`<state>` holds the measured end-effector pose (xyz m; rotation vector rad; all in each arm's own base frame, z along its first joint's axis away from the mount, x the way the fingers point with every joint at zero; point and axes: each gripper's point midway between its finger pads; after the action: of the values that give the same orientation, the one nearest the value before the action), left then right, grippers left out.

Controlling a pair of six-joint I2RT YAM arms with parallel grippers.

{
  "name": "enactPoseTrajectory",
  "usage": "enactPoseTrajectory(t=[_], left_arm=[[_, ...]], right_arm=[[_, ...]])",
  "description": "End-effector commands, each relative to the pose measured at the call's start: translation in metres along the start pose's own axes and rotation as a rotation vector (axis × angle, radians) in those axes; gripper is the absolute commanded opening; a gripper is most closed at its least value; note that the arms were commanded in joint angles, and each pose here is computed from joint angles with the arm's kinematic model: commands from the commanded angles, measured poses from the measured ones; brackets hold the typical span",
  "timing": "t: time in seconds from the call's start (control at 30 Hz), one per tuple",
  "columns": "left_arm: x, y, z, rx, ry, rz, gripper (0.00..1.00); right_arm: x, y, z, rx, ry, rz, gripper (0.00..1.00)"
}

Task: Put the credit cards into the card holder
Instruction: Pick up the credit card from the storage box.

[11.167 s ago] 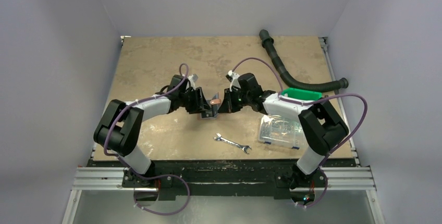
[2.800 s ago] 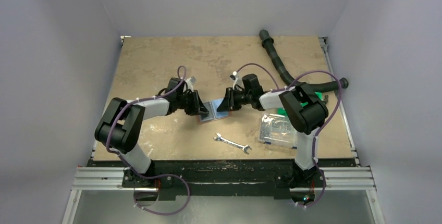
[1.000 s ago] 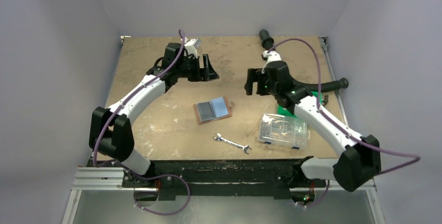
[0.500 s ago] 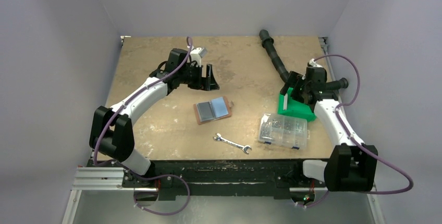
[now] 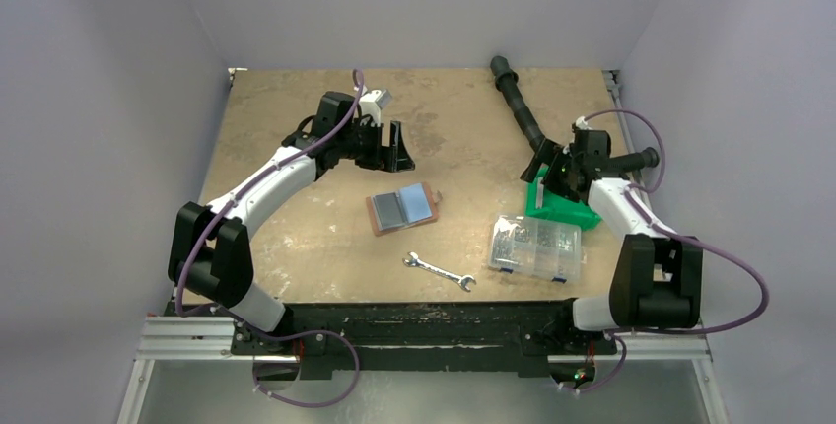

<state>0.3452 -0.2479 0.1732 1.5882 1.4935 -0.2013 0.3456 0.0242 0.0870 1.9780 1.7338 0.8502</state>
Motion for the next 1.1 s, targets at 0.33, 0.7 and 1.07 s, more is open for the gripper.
enactPoseTrajectory(t=[0.33, 0.7, 1.07], left_arm=[[-0.011, 0.003, -0.005, -0.017, -0.042, 0.042, 0.81], [-0.011, 0.003, -0.005, -0.015, -0.044, 0.043, 0.82], [-0.012, 0.003, -0.006, -0.015, -0.046, 0.044, 0.82]], right_arm=[[0.011, -0.002, 0.015, 0.029, 0.091, -0.032, 0.87], [0.018, 0.001, 0.008, 0.015, 0.13, -0.034, 0.78], [0.019, 0.005, 0.002, -0.004, 0.126, -0.038, 0.67]])
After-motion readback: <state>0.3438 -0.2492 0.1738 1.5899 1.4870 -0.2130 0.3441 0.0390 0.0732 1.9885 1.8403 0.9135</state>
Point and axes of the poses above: each gripper's point midway between its finger pads, its own z axis out along the fingers, its own x axis along the line the jaws close on, y = z × x, and after that the axes turned 15 degrees about -z, right-handed
